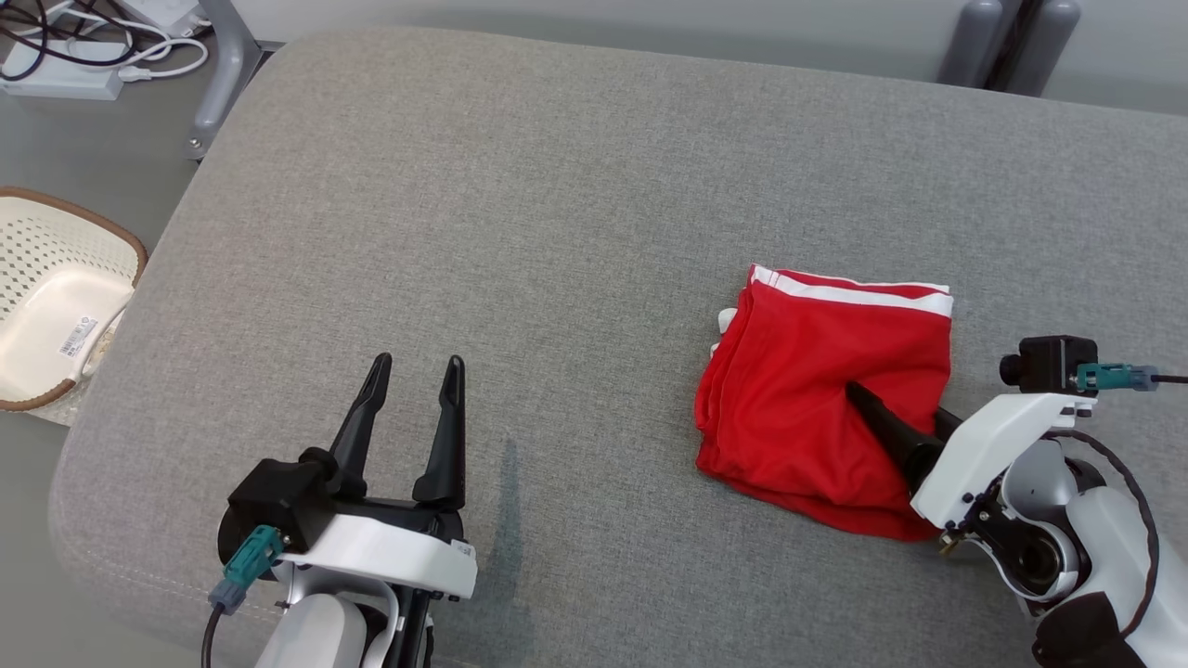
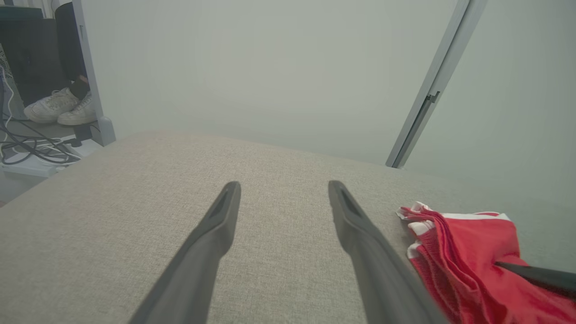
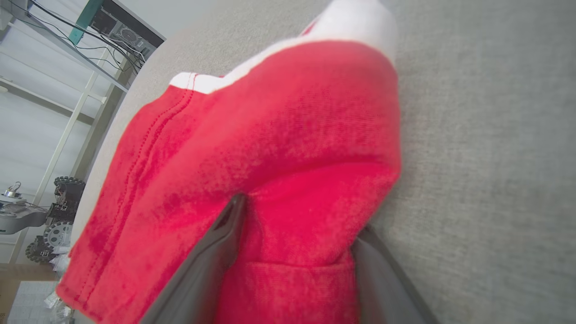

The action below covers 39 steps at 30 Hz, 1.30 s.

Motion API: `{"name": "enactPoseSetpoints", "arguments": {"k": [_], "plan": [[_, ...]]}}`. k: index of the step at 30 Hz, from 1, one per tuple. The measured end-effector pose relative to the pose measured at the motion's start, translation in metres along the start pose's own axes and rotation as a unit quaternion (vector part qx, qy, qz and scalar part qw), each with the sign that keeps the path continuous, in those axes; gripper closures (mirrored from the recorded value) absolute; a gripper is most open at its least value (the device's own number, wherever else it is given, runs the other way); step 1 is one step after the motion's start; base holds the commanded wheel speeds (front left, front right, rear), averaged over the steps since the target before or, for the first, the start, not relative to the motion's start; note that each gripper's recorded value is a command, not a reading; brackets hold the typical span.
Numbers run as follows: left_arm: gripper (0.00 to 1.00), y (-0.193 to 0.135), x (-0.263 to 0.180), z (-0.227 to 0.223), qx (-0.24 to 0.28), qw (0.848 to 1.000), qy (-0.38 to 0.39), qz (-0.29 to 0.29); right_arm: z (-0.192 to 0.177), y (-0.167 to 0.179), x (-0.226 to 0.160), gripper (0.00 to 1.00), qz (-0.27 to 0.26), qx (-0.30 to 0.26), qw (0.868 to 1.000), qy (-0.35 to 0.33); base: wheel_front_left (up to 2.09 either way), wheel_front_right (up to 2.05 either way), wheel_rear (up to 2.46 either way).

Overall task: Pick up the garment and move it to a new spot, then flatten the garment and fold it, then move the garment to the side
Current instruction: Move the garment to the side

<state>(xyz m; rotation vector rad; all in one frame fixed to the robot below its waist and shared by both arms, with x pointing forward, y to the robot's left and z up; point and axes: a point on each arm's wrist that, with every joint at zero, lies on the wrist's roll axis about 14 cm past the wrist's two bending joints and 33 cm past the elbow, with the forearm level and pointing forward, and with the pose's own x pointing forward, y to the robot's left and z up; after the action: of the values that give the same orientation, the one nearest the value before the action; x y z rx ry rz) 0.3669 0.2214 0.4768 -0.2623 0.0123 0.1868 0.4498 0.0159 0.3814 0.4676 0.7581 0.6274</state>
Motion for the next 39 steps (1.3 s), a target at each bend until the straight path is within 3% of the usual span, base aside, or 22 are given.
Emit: {"name": "enactPoseSetpoints", "arguments": {"k": [1, 9, 13, 17, 26, 32, 39], "plan": [[0.0, 0.0, 0.0, 0.0, 0.0, 1.0, 0.0, 0.0, 0.0, 0.001, 0.001, 1.0, 0.002, -0.005, 1.0, 0.002, 0.0, 0.0, 0.0], [0.0, -0.015, 0.003, -0.003, 0.006, 1.0, 0.003, -0.022, 0.007, -0.002, -0.006, 1.0, -0.005, -0.025, 0.999, -0.025, 0.0, 0.0, 0.0], [0.0, -0.031, 0.009, -0.005, 0.007, 0.999, 0.004, -0.048, 0.021, -0.02, -0.021, 1.0, -0.032, -0.12, 0.992, -0.029, 0.0, 0.0, 0.0], [0.0, -0.058, 0.02, -0.009, 0.007, 0.996, 0.005, -0.092, 0.043, -0.052, -0.046, 1.0, -0.075, -0.215, 0.973, -0.03, 0.0, 0.0, 0.0], [0.0, -0.134, 0.045, -0.035, 0.002, 0.978, 0.029, -0.208, 0.099, -0.116, -0.116, 1.0, -0.163, -0.342, 0.925, -0.023, 0.0, 0.0, 0.0], [0.0, -0.181, 0.061, -0.061, -0.005, 0.959, 0.049, -0.278, 0.14, -0.157, -0.169, 1.0, -0.228, -0.396, 0.889, -0.019, 0.0, 0.0, 0.0], [0.0, -0.215, 0.07, -0.091, -0.024, 0.943, 0.077, -0.323, 0.156, -0.205, -0.224, 1.0, -0.302, -0.413, 0.858, 0.029, 0.0, 0.0, 0.0]]}}
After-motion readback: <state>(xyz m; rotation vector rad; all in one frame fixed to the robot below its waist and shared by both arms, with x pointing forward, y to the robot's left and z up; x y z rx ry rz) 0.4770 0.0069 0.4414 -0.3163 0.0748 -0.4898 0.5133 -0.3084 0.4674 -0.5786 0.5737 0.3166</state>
